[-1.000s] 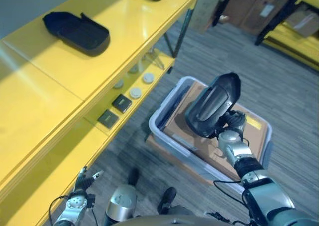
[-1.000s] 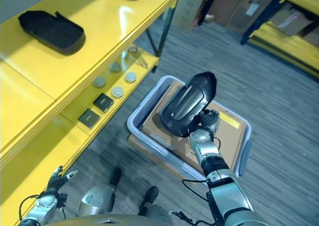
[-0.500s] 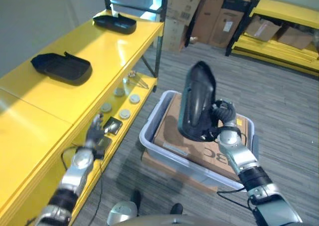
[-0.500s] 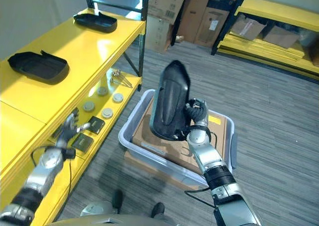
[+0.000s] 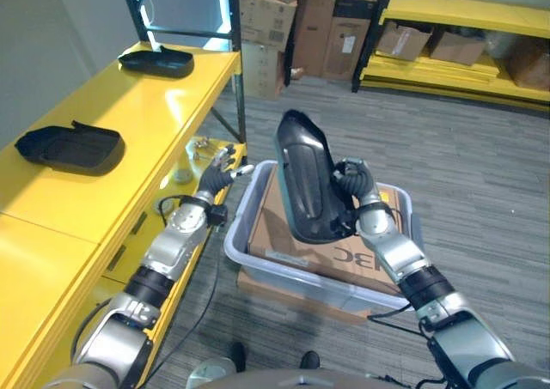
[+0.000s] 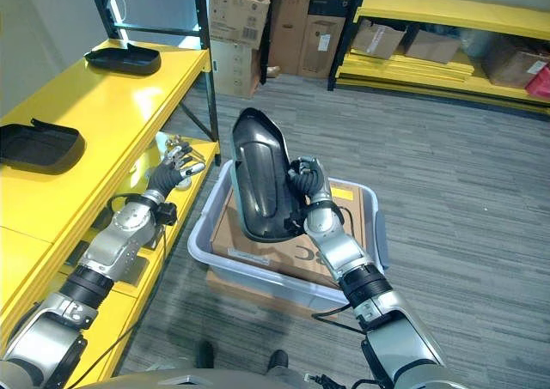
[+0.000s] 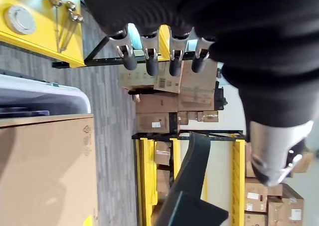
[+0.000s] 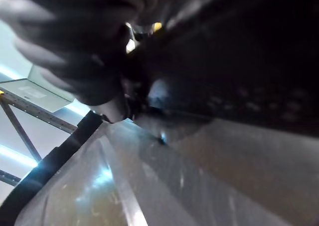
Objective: Move parts from the plastic box to the shelf.
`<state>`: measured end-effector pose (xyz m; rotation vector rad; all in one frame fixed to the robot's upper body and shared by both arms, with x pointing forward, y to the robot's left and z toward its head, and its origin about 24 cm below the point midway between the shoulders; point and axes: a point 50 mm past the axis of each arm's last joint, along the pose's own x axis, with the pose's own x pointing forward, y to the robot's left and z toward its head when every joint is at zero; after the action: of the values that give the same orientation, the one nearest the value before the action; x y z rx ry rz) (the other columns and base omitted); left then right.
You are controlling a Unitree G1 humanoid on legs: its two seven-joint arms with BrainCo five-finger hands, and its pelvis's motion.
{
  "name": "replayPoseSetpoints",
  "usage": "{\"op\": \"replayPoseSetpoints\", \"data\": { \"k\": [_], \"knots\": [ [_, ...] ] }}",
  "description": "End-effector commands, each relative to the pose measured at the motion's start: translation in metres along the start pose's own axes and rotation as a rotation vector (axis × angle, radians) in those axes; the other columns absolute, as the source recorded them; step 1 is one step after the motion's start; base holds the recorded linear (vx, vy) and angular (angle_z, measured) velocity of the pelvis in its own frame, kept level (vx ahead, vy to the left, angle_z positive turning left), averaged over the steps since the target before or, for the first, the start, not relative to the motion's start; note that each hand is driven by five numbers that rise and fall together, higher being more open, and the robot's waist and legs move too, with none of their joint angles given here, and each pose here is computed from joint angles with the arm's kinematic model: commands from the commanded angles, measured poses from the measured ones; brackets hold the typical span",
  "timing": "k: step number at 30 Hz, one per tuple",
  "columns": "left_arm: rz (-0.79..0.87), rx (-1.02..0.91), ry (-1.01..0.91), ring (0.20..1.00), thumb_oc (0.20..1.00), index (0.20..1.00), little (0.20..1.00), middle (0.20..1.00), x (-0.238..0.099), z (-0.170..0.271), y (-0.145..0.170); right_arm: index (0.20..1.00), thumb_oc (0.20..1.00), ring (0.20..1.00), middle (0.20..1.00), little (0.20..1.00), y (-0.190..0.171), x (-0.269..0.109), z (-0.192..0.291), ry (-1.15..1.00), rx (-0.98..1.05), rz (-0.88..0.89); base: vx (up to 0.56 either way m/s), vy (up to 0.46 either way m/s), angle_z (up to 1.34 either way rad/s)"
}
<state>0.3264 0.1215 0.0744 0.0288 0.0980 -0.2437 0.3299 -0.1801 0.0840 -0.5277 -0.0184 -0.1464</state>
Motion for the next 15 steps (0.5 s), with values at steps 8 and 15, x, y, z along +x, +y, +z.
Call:
{"op": "replayPoseSetpoints", "data": {
  "k": [8, 15],
  "knots": [
    [0.018, -0.032, 0.203, 1.000, 1.000, 1.000, 1.000, 1.000, 0.017, -0.023, -0.013, 0.200, 0.200, 0.200, 0.200, 0.200, -0.014, 0.018, 0.028, -0.111, -0.010, -0.062, 0.02, -0.004, -0.06],
    [-0.147, -0.319, 0.222, 1.000, 1.000, 1.000, 1.000, 1.000, 0.016, -0.023, -0.038, 0.200, 0.200, 0.200, 0.200, 0.200, -0.013, 0.018, 0.022, -0.092, -0.025, -0.048, 0.02, -0.001, -0.03]
  ]
}}
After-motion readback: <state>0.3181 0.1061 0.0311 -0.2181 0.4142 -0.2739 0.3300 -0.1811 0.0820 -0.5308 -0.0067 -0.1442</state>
